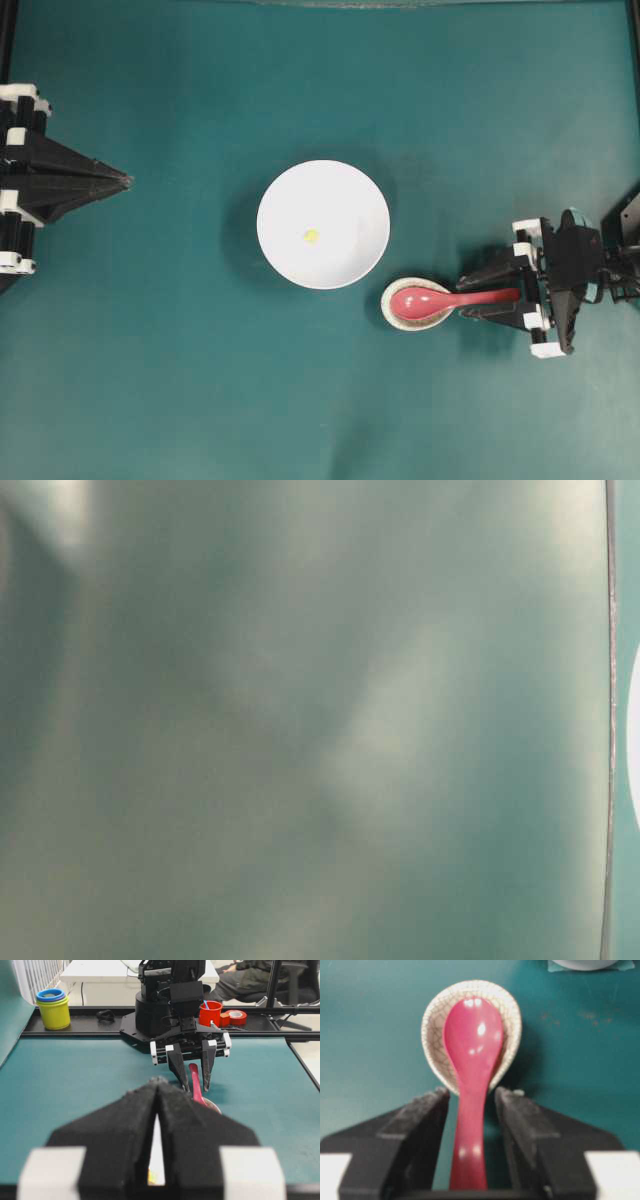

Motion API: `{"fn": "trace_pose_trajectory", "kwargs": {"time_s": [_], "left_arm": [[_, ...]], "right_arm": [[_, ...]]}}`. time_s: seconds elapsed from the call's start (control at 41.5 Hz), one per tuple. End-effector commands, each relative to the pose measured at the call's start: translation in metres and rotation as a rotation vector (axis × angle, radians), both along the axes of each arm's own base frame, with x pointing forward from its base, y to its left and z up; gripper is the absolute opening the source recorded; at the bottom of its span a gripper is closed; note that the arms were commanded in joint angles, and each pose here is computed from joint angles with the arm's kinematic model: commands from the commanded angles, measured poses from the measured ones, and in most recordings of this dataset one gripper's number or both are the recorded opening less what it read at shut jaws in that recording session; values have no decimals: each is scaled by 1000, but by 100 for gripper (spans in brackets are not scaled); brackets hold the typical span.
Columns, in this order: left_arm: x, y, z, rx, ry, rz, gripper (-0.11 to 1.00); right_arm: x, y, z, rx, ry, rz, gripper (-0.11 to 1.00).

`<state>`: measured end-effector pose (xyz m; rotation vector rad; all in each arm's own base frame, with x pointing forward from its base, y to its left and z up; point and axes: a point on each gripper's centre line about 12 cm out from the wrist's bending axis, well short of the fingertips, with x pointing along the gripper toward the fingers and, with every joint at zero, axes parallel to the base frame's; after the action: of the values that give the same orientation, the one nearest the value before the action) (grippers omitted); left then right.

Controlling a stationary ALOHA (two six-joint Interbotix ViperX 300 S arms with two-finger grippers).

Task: Scoop the yellow hexagonal prism block from the bowl with a spoon using the right arm.
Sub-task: 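Lower the right gripper onto the red spoon handle and close it, then lift the red spoon off the rest and swing it over the bowl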

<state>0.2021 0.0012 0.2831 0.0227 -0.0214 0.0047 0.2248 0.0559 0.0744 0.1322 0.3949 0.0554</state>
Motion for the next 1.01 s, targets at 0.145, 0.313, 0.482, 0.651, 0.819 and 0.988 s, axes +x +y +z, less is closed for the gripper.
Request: {"fn": "trace_pose_trajectory", "kwargs": {"time_s": [0.145,0.313,0.482,0.651,0.819,0.988], "left_arm": [[3,0,6,2,-9,1,0],[3,0,5,2,-6,1,0],[3,0,5,2,-6,1,0],[3,0,5,2,-3,1,0],[3,0,3,1,11,1,0],[3,0,4,1,9,1,0]], "right_arm": [[3,2,4,-32,-24,18,51],[4,3,3,-50,-22,27,51],[4,2,4,-50,-23,25,51],[4,3,4,-49,-25,25,43],[3,3,8,-46,-38,28,24],[6,3,23,-23,-96,26,24]]}}
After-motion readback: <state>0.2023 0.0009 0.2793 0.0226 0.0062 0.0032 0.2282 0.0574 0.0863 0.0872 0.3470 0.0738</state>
